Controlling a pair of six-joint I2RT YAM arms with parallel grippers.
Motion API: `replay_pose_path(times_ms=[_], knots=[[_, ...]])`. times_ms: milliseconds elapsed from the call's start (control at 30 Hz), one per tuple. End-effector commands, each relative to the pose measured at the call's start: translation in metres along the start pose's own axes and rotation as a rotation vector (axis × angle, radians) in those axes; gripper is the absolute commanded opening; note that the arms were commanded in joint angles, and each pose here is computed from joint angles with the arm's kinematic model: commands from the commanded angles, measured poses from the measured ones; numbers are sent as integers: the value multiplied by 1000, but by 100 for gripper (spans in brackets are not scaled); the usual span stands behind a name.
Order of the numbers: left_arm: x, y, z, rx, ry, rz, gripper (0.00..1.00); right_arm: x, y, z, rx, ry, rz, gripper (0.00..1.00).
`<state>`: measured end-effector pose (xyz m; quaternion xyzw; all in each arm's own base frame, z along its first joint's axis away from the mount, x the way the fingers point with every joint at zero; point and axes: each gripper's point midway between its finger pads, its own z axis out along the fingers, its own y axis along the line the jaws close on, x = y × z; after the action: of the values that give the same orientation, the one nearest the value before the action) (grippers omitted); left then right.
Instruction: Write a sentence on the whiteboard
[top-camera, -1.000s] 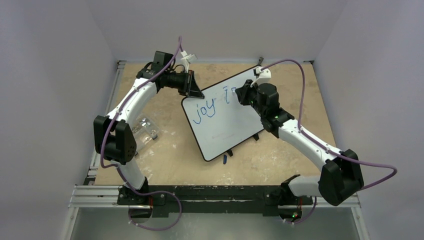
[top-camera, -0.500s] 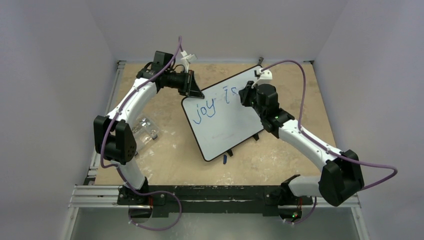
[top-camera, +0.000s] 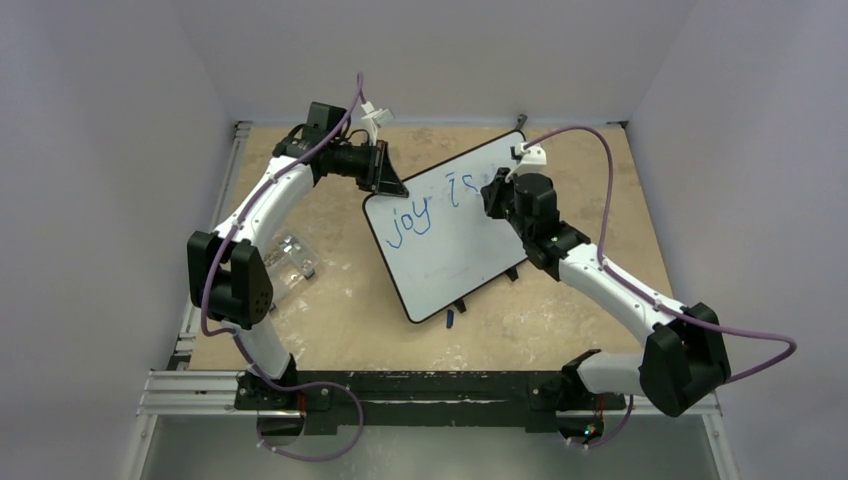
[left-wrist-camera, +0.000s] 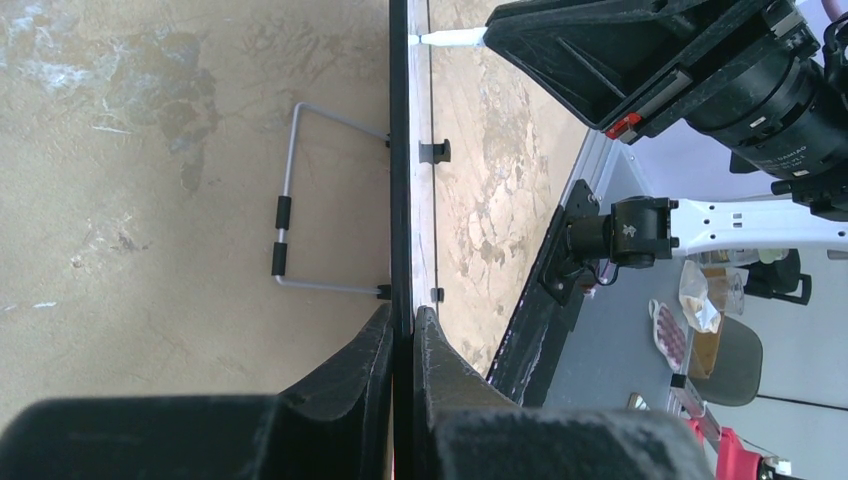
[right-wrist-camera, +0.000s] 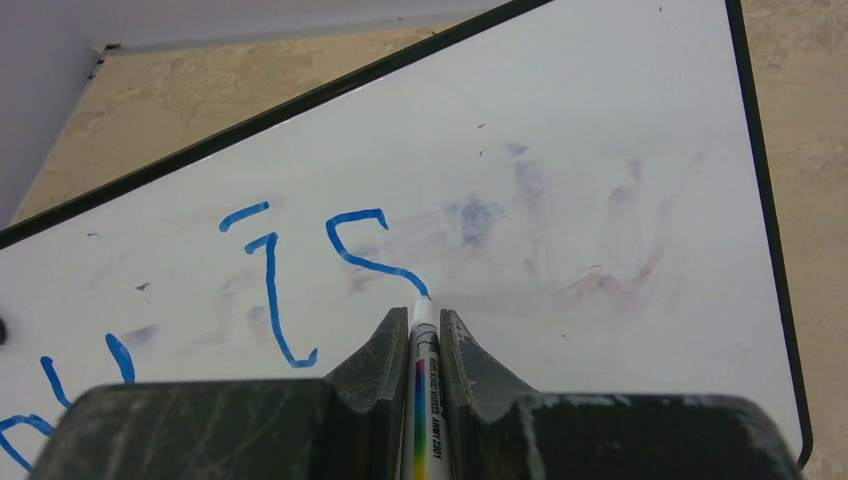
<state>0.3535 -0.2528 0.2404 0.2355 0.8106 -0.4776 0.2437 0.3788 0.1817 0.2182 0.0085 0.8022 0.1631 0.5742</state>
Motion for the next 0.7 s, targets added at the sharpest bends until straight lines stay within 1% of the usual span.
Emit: replay_pose_path(times_ms=[0,200,667], knots=[[-22,-36,-14,80,-74,160,0,17,1,-3,-22,53,6,0],[-22,-35,-13,79,-74,158,0,19,7,-3,-52,58,15,0],[-22,-35,-13,84,-74,157,0,0,30,-3,-152,35,16,0]])
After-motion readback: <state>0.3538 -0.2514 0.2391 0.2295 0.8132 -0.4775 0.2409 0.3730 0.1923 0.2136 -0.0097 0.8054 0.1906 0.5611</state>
